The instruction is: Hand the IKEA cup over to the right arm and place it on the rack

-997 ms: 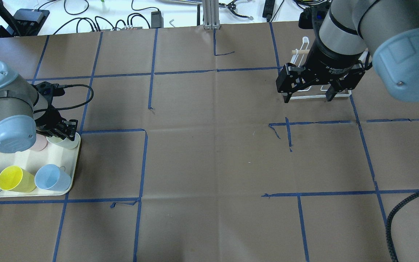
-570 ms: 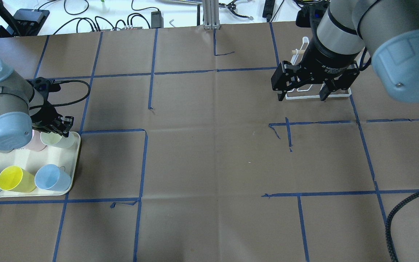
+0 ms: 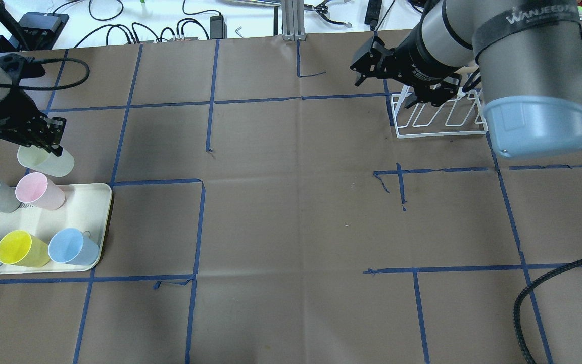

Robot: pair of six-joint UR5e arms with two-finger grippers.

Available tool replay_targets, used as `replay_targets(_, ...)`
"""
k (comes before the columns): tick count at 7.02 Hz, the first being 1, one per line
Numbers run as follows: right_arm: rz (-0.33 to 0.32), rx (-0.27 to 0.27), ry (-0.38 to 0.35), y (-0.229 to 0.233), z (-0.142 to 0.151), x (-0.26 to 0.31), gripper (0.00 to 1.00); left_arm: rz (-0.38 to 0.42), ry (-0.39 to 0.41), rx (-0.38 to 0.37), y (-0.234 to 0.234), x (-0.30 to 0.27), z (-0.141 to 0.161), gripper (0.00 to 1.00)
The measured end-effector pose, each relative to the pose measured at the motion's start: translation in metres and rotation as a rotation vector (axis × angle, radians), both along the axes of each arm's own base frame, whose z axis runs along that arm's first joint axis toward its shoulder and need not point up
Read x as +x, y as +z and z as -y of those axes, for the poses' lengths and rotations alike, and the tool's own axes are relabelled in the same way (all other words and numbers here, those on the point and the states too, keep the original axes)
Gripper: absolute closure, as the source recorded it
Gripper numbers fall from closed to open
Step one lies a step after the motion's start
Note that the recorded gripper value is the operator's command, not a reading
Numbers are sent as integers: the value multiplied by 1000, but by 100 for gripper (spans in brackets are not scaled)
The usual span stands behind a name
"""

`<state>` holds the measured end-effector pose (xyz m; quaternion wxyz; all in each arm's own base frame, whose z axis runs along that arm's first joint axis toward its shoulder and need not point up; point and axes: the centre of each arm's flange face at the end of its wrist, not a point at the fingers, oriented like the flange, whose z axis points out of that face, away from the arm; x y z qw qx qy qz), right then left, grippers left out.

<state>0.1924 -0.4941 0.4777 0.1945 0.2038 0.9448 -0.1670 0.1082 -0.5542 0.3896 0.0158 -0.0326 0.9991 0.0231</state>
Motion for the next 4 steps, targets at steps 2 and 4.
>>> replay_targets(2,250,-149,-157,12,0,13,0,-36,9,-27,48,-6,18,100)
replay_targets(4,429,-216,-265,12,-14,19,0,-90,-29,-100,54,-45,39,100)
